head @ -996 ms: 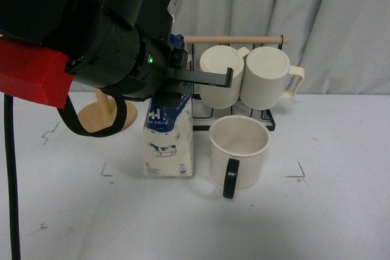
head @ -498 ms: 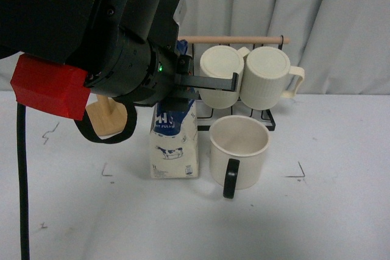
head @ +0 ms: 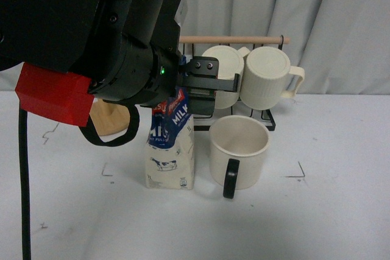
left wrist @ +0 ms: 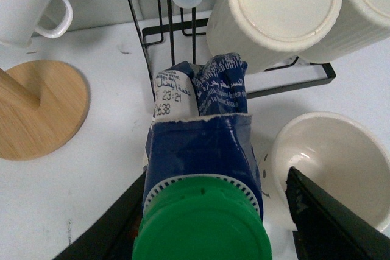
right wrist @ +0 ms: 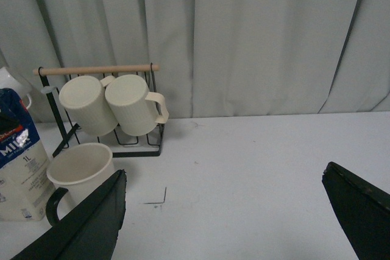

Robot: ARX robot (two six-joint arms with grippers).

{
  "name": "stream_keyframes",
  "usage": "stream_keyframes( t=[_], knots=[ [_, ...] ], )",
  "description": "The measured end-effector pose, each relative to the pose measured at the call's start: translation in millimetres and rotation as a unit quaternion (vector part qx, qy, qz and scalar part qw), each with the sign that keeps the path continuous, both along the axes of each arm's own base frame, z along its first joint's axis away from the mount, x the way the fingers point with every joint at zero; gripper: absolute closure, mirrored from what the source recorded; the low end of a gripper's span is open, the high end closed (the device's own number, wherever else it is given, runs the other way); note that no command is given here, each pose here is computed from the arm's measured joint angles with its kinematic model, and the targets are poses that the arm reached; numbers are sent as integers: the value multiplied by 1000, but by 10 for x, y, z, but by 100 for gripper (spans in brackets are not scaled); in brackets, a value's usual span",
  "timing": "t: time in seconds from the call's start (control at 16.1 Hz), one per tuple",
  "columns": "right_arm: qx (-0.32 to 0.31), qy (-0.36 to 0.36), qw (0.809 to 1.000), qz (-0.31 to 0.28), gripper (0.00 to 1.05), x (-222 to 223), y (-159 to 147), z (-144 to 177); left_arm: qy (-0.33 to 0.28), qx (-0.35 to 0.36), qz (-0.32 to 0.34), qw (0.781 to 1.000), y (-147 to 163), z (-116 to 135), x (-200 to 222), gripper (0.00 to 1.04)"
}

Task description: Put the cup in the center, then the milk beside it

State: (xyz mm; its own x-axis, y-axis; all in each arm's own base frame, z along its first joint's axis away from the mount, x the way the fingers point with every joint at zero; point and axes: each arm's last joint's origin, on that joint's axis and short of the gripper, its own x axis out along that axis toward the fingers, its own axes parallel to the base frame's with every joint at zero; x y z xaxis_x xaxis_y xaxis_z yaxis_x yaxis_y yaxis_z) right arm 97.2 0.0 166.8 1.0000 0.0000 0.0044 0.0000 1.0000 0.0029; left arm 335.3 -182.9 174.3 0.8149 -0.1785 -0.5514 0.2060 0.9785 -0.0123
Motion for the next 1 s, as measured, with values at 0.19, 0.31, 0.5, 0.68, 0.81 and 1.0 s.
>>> stream_keyframes(
  t=[0.19, 0.31, 0.5, 0.68, 0.81, 1.0],
  knots=[
    [0, 0, 1000, 0, 6, 0, 0, 0, -16, -23, 11, 1000, 133, 202, -82, 5],
    [0, 0, 1000, 0, 6, 0, 0, 0, -59, -55, 30, 996, 312, 632, -237, 7],
    [0, 0, 1000, 0, 6, 0, 0, 0, -122, -81, 40, 988, 536, 1037, -583, 7],
    [0, 0, 1000, 0, 6, 0, 0, 0, -184, -89, 70, 976, 922, 1384, -862, 7],
    [0, 0, 1000, 0, 6, 0, 0, 0, -300, -63, 117, 945, 1300, 1319, -1159, 31],
    [0, 0, 1000, 0, 6, 0, 0, 0, -279, -31, 103, 954, 1499, 749, -1423, 69]
  ],
)
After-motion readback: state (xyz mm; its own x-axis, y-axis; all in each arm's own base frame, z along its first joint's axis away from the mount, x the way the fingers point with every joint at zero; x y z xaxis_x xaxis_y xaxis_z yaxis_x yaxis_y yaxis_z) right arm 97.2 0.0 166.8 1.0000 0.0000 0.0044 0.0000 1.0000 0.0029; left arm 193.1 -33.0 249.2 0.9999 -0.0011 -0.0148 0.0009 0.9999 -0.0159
